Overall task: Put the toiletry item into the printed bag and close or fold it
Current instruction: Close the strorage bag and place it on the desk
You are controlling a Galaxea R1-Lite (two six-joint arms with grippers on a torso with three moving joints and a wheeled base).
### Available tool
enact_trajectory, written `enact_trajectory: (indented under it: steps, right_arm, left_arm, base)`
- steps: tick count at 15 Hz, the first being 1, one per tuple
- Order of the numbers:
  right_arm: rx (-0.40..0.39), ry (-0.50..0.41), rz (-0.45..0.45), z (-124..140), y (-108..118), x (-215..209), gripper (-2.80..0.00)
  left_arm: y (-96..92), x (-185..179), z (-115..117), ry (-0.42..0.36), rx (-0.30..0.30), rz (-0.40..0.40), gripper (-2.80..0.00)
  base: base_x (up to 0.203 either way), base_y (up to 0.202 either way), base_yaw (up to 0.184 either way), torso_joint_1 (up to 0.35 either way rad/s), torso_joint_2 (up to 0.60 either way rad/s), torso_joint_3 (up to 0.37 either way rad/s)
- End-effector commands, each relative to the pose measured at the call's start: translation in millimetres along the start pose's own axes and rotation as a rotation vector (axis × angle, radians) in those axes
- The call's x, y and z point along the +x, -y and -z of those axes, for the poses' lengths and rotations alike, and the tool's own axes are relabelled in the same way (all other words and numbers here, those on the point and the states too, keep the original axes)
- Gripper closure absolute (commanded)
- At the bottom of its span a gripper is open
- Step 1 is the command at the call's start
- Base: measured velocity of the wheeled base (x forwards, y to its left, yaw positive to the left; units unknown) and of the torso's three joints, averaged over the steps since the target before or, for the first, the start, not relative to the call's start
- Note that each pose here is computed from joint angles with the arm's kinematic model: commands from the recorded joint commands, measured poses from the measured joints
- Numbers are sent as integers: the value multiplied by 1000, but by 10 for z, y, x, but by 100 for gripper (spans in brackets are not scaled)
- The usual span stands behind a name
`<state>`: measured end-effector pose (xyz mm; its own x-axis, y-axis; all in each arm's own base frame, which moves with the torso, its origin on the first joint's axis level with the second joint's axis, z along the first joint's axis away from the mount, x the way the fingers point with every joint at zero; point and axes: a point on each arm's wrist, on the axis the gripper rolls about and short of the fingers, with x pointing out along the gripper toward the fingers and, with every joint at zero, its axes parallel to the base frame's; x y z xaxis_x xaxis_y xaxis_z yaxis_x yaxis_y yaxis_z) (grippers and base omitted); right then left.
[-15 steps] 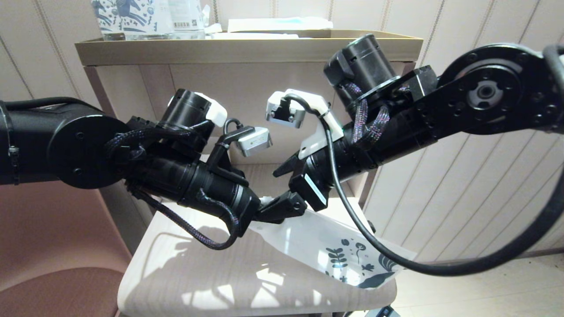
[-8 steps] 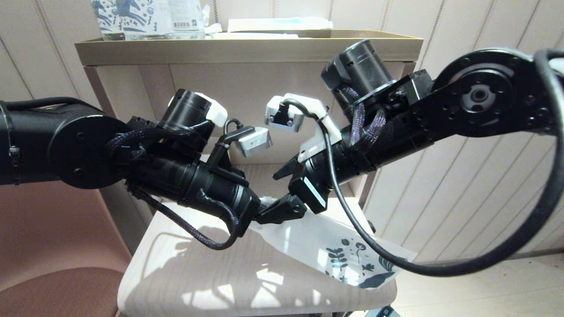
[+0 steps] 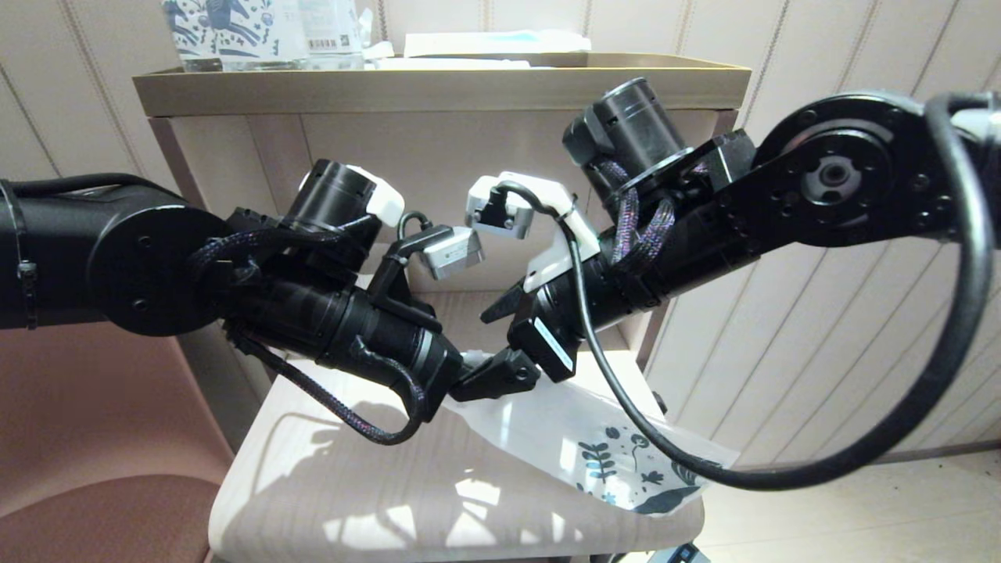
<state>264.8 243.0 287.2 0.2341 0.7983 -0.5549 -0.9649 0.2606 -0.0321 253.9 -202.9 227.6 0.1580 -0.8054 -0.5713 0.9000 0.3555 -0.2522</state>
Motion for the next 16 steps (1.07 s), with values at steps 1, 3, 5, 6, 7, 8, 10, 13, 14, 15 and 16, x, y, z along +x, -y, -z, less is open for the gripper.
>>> enact_trajectory:
  steps: [1, 3, 5, 6, 7, 8, 10, 13, 14, 15, 16]
  right_arm:
    - [-4, 4, -2, -10, -7, -15, -280]
    - [-5, 8, 1, -15, -13, -42, -280]
    - [-7, 12, 5, -19, -20, -82, -280]
    - [-6, 10, 6, -11, -18, -84, -280]
    - [-4, 8, 6, -6, -14, -84, -280]
    - [-4, 8, 6, -6, -14, -84, -280]
    - [-1, 3, 4, 7, -7, -63, -280]
    - [-3, -9, -3, 29, -2, -2, 0]
    - [-2, -10, -5, 31, 1, 6, 0]
    - [-1, -13, -6, 36, 0, 7, 0]
    - [-2, -12, -6, 33, 0, 5, 0]
  left_arm:
    - [-4, 2, 3, -2, -1, 3, 0]
    - [-1, 6, 6, -3, 8, 4, 0]
    - [-10, 20, 23, -9, 12, 6, 0]
    - [-8, 24, 25, -10, 13, 7, 0]
    - [-12, 24, 25, -10, 12, 7, 0]
    - [-12, 21, 24, -9, 12, 6, 0]
    - [-8, 23, 24, -9, 13, 7, 0]
    - [-11, 30, 29, -12, 11, 8, 0]
    - [-10, 27, 28, -11, 13, 7, 0]
    - [-11, 30, 29, -12, 13, 8, 0]
    - [-11, 30, 29, -12, 13, 8, 0]
  base:
    - [0, 0, 0, 0, 0, 0]
    - [0, 0, 0, 0, 0, 0]
    - [0, 0, 0, 0, 0, 0]
    - [0, 0, 0, 0, 0, 0]
    - [0, 0, 0, 0, 0, 0]
    - [0, 0, 0, 0, 0, 0]
    - [0, 0, 0, 0, 0, 0]
    - [0, 0, 0, 0, 0, 0]
    - [0, 0, 0, 0, 0, 0]
    - [0, 0, 0, 0, 0, 0]
    - [0, 0, 0, 0, 0, 0]
